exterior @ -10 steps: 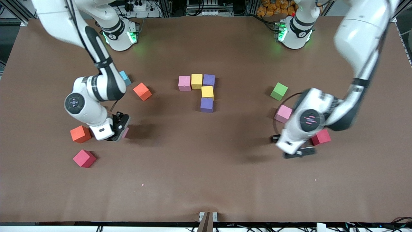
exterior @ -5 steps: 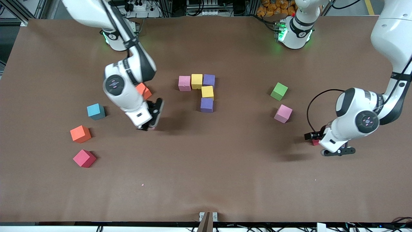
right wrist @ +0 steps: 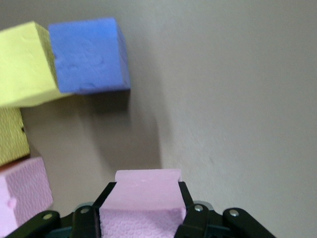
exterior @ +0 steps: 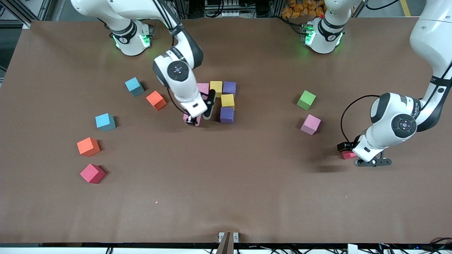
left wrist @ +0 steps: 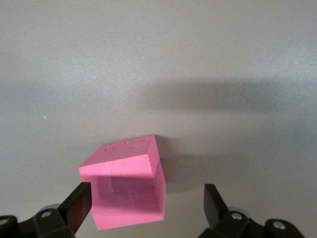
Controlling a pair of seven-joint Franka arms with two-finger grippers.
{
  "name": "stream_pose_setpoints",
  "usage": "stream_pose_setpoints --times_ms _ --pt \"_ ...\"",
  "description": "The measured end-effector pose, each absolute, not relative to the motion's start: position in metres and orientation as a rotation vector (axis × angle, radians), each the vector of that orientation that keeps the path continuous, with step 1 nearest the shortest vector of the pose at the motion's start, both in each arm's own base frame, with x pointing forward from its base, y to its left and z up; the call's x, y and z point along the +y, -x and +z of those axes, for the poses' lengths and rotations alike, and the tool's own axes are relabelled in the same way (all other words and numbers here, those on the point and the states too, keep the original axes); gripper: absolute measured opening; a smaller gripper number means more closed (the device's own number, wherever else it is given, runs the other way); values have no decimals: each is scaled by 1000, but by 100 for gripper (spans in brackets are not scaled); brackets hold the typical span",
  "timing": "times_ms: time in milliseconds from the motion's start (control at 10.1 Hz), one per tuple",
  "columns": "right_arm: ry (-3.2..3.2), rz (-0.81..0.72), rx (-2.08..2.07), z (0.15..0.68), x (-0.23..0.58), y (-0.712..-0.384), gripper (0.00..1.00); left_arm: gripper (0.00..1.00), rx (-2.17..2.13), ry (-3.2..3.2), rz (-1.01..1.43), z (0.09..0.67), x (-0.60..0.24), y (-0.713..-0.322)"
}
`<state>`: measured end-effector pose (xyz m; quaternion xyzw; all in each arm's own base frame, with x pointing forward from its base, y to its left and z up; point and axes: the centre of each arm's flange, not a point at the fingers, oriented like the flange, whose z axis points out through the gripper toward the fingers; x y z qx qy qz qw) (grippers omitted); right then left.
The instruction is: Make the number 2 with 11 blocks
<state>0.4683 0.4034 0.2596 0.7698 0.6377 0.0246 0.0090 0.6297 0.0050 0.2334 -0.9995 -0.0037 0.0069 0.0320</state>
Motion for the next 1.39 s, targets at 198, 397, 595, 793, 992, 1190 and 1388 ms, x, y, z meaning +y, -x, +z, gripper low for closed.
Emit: stream_pose_setpoints --times_ms 198,397,595,793,992,1190,1388 --pt "-2406 87 1981 250 421 -475 54 100 -9 3058 28 228 16 -627" --pt "-2409 99 1970 241 439 -478 54 100 -19 3057 55 218 26 -623" --pt "-2394 101 1985 237 451 -474 54 100 -36 3070 84 204 29 -620" --pt "-2372 81 2009 227 460 -465 54 100 -115 3079 81 198 31 -620" --pt "-2347 76 2035 219 470 -454 54 84 -151 3083 72 196 30 -621" --pt "-2332 85 2050 211 476 -448 54 61 -151 3085 63 198 29 -623" --pt "-2330 90 2048 206 476 -449 54 61 -150 3087 41 204 27 -628"
